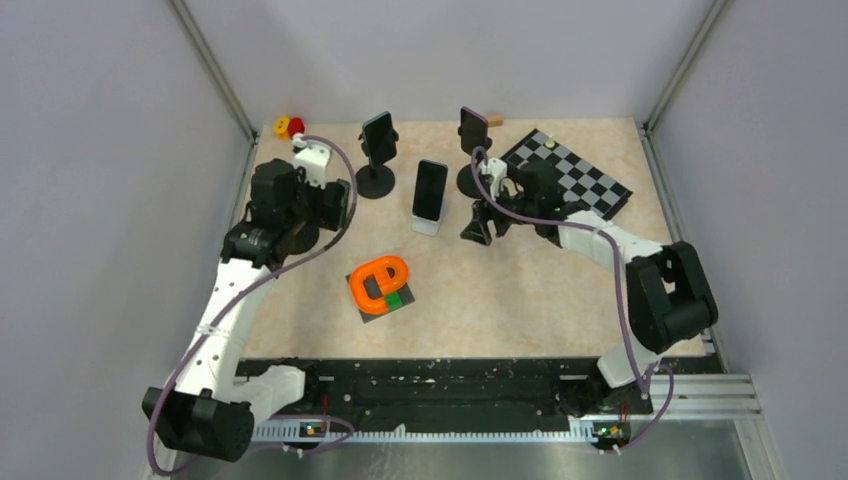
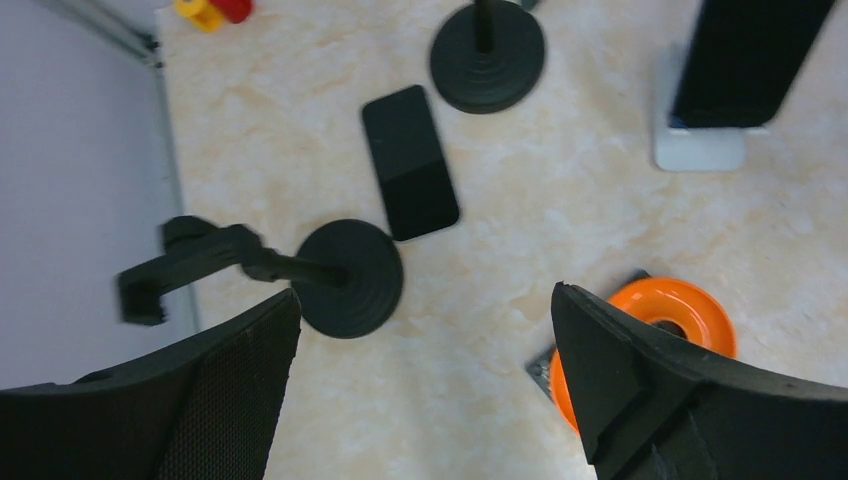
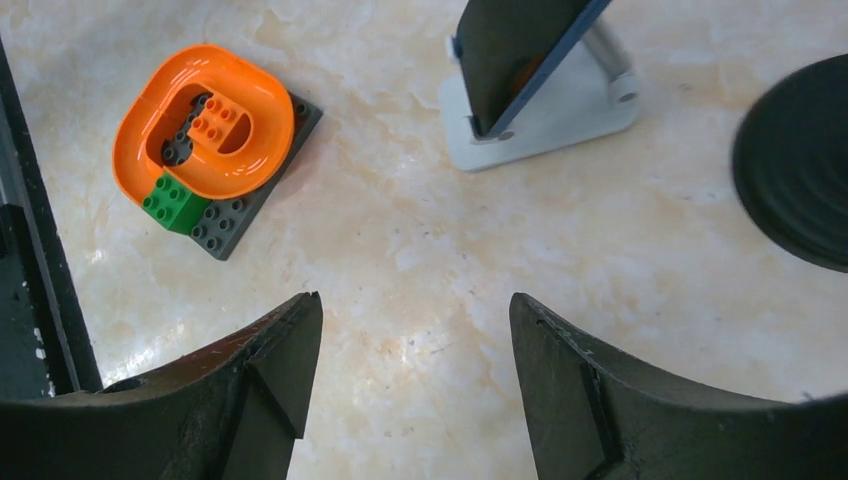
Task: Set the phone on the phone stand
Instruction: Pick up the phone stand at the center of the board.
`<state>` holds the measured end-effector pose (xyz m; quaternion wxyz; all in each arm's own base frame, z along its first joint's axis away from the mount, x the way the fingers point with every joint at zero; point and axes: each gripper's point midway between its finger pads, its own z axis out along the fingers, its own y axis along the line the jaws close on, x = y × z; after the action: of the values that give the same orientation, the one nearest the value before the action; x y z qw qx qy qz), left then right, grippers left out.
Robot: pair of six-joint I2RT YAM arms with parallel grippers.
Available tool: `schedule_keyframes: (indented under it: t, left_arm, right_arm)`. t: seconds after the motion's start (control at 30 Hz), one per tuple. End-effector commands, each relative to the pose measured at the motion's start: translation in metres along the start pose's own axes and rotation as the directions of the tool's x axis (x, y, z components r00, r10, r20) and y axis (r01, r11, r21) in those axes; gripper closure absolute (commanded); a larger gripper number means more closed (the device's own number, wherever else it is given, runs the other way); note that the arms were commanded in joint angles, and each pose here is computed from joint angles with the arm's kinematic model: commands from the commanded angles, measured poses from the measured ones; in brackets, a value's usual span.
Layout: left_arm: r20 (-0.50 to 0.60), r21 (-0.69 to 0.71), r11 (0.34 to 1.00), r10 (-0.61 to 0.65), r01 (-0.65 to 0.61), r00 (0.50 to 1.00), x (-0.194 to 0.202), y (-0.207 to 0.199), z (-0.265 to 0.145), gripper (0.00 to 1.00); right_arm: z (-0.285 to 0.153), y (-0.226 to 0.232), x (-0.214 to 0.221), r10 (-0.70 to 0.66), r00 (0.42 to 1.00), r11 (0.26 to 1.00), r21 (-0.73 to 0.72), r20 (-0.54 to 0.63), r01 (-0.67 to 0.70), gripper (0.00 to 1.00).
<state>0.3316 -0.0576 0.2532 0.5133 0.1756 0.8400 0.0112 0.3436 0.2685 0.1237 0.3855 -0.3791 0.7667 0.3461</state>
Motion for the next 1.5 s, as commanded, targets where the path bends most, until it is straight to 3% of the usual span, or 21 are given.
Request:
schedule_keyframes:
  t: [0.0, 0.23, 0.7, 0.87, 1.1, 1.2, 1.37, 1.47]
  left_arm:
    - [0.004, -0.147, 0.989, -0.025, 0.025, 1.000, -0.022, 0.051, -0.019, 0.01]
    - [-0.079, -0.263, 0.964, -0.065, 0.042, 0.995, -0.017, 0.109, -0.024, 0.01]
    - [-0.231, -0.338, 0.941, -0.109, 0.025, 0.967, 0.026, 0.170, 0.000, 0.03]
    - [-0.263, -0.321, 0.947, -0.110, 0.021, 0.959, 0.036, 0.182, 0.014, 0.18]
    - [-0.324, -0.299, 0.954, -0.127, 0.026, 0.938, 0.050, 0.190, 0.036, 0.30]
    - [-0.328, -0.295, 0.955, -0.140, 0.040, 0.934, 0.054, 0.193, 0.041, 0.41]
    - [-0.312, -0.264, 0.962, -0.147, 0.063, 0.939, 0.053, 0.190, 0.045, 0.51]
    - [-0.312, -0.247, 0.967, -0.144, 0.066, 0.939, 0.053, 0.187, 0.046, 0.64]
  right_arm:
    - [-0.038, 0.001, -0.037, -0.058, 0.995, 0.997, 0.055, 0.079, 0.054, 0.30]
    - [-0.058, 0.006, -0.053, -0.148, 0.977, 0.986, 0.093, 0.155, 0.135, 0.29]
    - [-0.037, 0.010, -0.028, -0.080, 0.991, 0.996, -0.021, 0.107, 0.083, 0.29]
    - [-0.036, 0.011, -0.022, -0.067, 0.994, 0.997, -0.030, 0.084, 0.070, 0.29]
    - [-0.037, 0.011, -0.021, -0.073, 0.994, 0.997, -0.030, 0.079, 0.075, 0.30]
    - [-0.036, 0.011, -0.021, -0.073, 0.994, 0.997, -0.033, 0.078, 0.076, 0.30]
    - [-0.035, 0.011, -0.018, -0.069, 0.995, 0.997, -0.038, 0.072, 0.072, 0.30]
    - [-0.034, 0.010, -0.018, -0.068, 0.995, 0.997, -0.036, 0.069, 0.071, 0.30]
